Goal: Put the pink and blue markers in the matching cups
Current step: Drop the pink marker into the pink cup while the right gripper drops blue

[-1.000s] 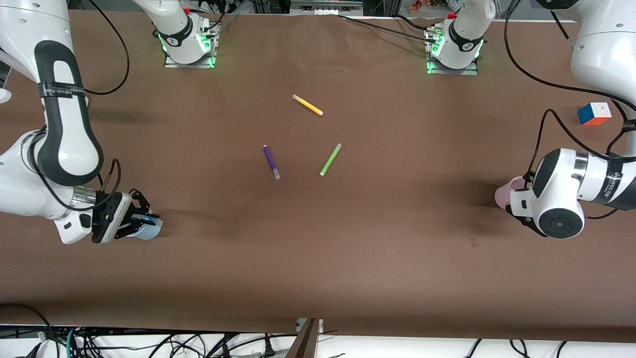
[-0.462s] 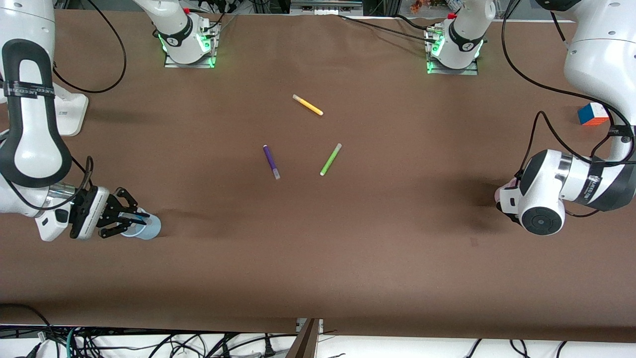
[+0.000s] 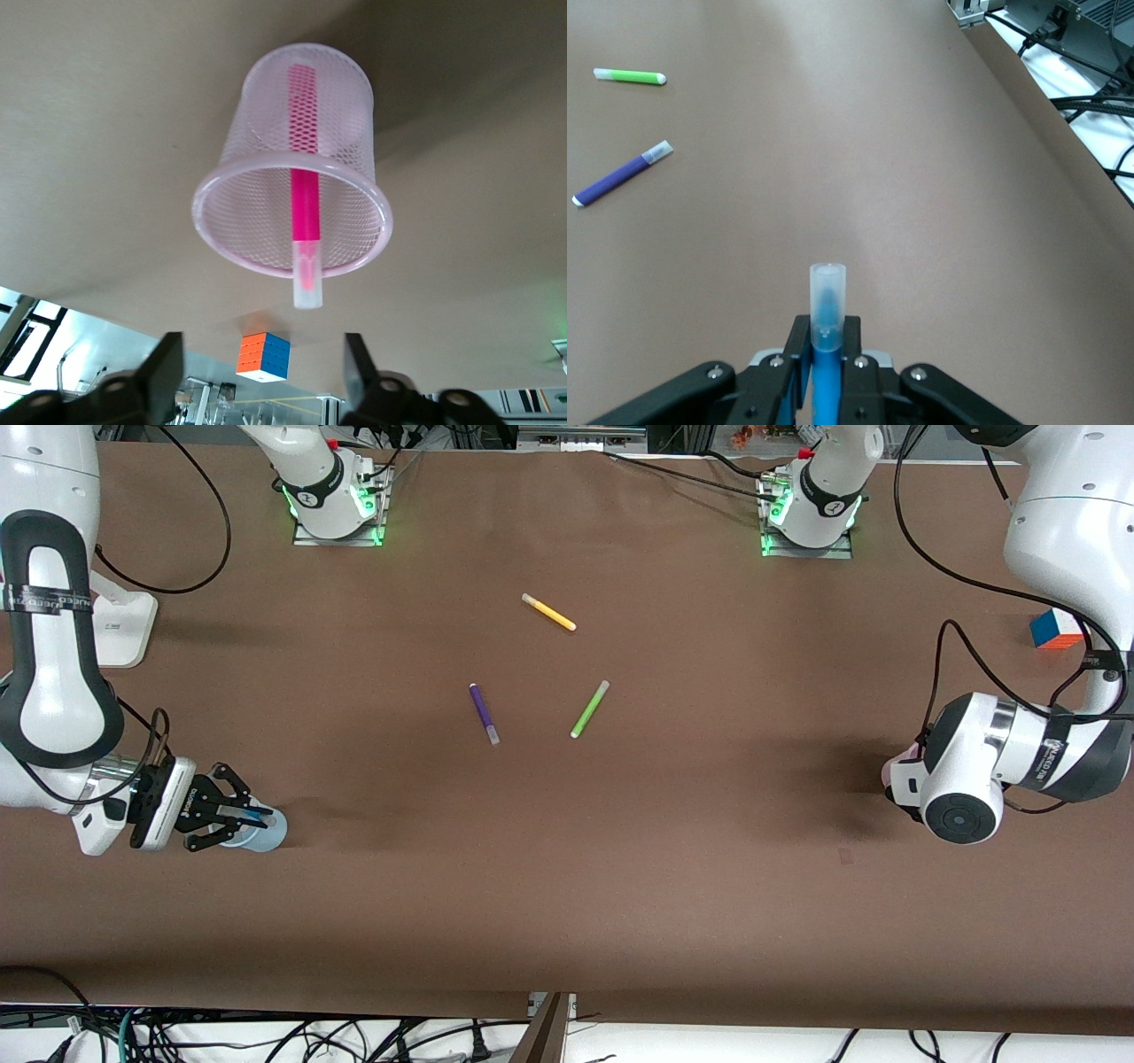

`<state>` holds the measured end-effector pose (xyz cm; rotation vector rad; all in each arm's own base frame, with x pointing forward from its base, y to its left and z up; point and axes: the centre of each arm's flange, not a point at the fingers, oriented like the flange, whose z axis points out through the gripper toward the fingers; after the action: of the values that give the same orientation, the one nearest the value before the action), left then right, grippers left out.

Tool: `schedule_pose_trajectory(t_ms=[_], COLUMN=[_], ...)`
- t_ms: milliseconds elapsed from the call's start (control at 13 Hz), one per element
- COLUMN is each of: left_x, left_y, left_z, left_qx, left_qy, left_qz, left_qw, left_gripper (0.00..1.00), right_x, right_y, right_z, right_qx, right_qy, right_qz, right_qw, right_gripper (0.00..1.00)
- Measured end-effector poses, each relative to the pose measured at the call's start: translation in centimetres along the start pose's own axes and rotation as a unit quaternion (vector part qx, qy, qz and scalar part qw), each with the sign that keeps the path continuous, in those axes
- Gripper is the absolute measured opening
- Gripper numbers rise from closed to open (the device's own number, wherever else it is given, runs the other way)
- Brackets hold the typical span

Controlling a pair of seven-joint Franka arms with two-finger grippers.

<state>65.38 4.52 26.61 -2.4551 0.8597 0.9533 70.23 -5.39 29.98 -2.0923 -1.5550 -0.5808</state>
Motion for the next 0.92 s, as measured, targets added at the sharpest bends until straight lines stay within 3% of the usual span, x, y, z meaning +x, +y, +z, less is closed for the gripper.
schedule_pose_trajectory(t_ms=[77, 308, 538, 769, 923], left_x=[-0.4, -3.5, -7.1, -11.2, -13.6], left_y=[0.3, 1.9, 4.2, 6.1, 7.6], left_z=[-2.1, -10.3, -16.8, -21.4, -24.0], left_qx=[-0.006, -0.046, -0.099, -0.149, -0.164], left_qy=[0.024, 0.115, 0.184, 0.230, 0.249], left_qz=[-0.010, -0.066, -0.121, -0.160, -0.188], left_qw=[1.000, 0.990, 0.971, 0.948, 0.936], left_gripper=[0.99, 1.00, 1.00, 1.00, 1.00], right_x=[-0.6, -1.6, -2.3, -3.1, -3.6], right_y=[0.1, 0.3, 0.5, 0.6, 0.7], right_z=[-0.2, -0.6, -0.6, -0.4, -0.1], right_qx=[-0.001, -0.004, -0.007, -0.007, -0.005], right_qy=[0.001, 0.002, 0.011, 0.017, 0.017], right_qz=[-0.001, -0.007, -0.012, -0.013, -0.012], right_qw=[1.000, 1.000, 1.000, 1.000, 1.000], right_gripper=[0.17, 0.17, 0.17, 0.17, 0.17])
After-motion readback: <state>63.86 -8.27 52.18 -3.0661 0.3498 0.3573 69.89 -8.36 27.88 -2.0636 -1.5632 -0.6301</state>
